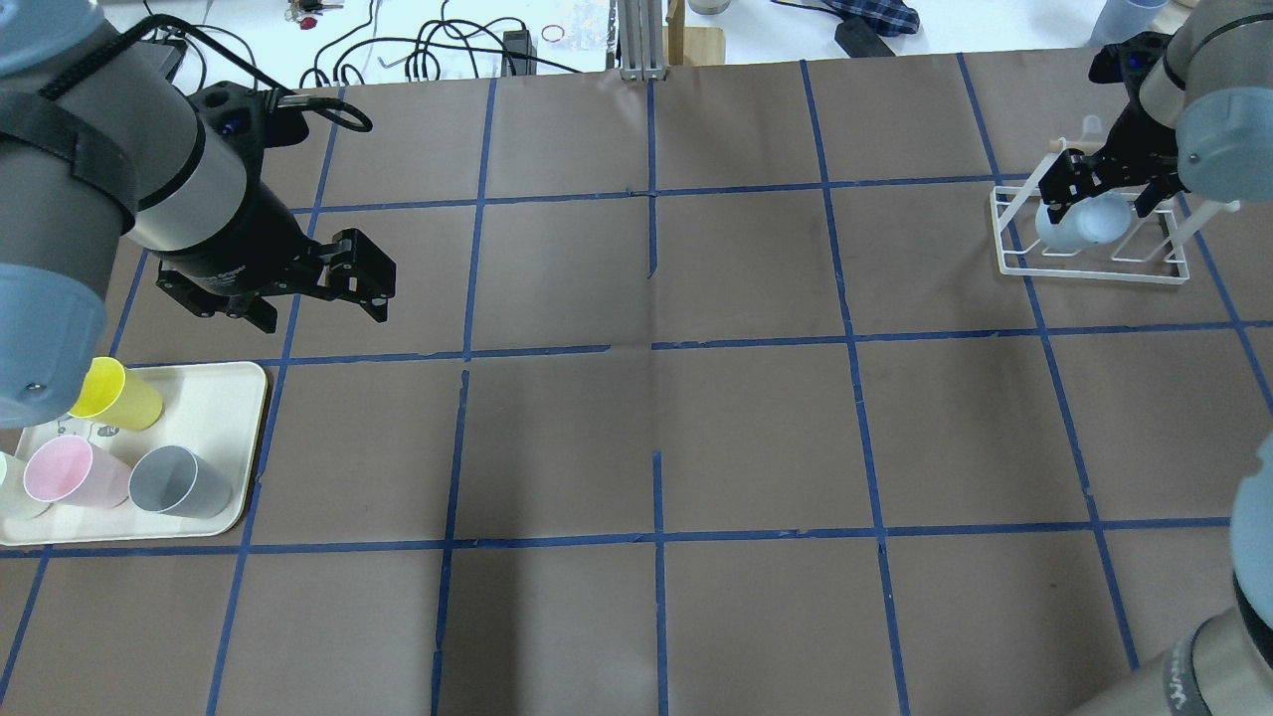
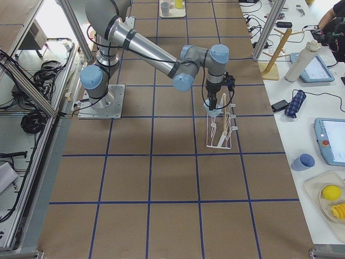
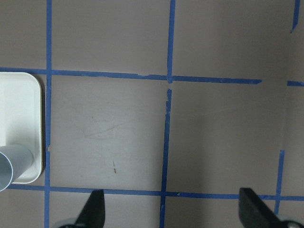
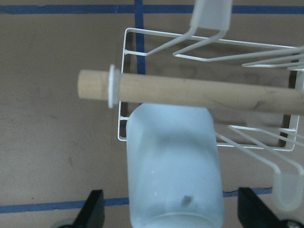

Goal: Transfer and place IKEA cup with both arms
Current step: 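Close the right gripper on the blue cup while the left arm raises forward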

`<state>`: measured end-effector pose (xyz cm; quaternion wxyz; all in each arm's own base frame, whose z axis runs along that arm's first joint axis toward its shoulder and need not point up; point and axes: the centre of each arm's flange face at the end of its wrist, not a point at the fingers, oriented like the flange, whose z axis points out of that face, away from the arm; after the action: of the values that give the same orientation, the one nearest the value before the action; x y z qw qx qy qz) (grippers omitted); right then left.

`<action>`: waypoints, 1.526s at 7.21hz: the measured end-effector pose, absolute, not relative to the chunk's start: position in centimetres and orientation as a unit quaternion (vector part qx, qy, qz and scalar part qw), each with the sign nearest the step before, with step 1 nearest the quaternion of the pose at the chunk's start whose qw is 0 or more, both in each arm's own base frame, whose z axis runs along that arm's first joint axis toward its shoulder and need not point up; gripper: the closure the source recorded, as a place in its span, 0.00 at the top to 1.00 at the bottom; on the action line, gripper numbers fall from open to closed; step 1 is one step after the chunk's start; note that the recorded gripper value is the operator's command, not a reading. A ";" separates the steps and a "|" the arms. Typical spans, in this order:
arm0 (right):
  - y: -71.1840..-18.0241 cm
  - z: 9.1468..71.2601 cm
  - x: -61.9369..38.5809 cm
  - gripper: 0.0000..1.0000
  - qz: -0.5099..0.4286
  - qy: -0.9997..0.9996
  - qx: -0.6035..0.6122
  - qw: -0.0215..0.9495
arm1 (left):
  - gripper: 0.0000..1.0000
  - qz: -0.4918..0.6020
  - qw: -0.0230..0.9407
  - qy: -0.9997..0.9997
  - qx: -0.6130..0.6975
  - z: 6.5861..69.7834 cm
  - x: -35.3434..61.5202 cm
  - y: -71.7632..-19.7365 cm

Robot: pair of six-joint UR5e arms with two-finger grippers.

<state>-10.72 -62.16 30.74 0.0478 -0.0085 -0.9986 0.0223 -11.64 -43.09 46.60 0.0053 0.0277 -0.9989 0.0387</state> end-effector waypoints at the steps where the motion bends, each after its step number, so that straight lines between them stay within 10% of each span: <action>1: -62.2 30.8 -10.7 0.92 0.025 -0.998 -0.009 0.049 | 1.00 0.042 0.005 -0.999 0.026 46.8 -11.7 -42.8; 8: -62.4 30.1 -11.0 0.86 0.023 -0.998 -0.009 0.050 | 1.00 0.057 0.149 -0.987 0.022 48.3 -13.9 -43.0; 11: -62.4 30.0 -10.9 0.58 0.023 -0.999 -0.009 0.049 | 1.00 0.065 0.275 -0.959 0.033 49.6 -14.6 -43.5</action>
<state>-10.95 -62.44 30.03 0.0489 -0.0095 -0.9985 0.0227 -14.60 -43.51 49.55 0.2750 0.0325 -0.9587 0.0646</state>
